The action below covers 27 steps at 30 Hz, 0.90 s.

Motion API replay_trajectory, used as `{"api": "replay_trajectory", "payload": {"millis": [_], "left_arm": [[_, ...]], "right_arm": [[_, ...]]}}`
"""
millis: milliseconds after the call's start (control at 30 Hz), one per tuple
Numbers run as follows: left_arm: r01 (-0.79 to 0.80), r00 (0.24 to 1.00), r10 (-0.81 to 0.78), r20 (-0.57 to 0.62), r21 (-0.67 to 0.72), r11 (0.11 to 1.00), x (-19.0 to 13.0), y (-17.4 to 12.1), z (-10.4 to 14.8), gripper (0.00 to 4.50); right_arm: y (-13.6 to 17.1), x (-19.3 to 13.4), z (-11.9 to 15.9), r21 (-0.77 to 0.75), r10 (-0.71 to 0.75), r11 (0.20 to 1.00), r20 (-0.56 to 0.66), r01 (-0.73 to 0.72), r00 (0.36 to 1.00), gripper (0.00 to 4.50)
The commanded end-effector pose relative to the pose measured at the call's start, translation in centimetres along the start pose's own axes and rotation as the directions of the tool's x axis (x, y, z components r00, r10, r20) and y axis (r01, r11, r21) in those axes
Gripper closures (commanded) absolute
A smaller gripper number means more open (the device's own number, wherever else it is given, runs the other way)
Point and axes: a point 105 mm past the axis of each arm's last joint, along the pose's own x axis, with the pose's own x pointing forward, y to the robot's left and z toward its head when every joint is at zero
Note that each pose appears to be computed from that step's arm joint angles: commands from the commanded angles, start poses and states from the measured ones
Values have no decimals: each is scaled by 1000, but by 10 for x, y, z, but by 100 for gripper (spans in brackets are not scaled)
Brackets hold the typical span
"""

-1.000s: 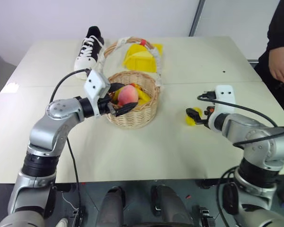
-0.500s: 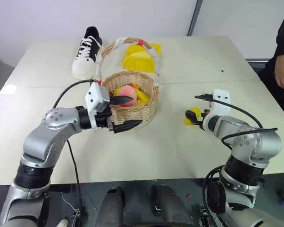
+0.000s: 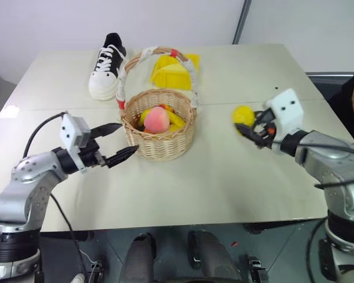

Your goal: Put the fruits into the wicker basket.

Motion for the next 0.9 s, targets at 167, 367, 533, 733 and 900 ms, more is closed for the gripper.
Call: {"api": "replay_trajectory", "payload": {"millis": [167,367,533,733,900], "left_arm": [[-58,998,56,40,60,996,-10,8,8,0],[-62,996,58,64,64,996,-5,3,11,0],[-58,995,52,86,61,996,0,-3,15,0],[-58,995,53,87,51,997,1,-2,13,0],[-51,995,46,84,56,997,7,-1,13,0]], "right_arm": [[44,65,64,-76,172,984,230,-158,958,175],[25,107,62,-59,3,998,184,8,983,175],[22,114,64,-36,-20,999,220,28,975,175],[31,107,68,-19,24,1000,251,-20,968,6],[34,90,79,-33,14,999,344,-3,939,6]]}}
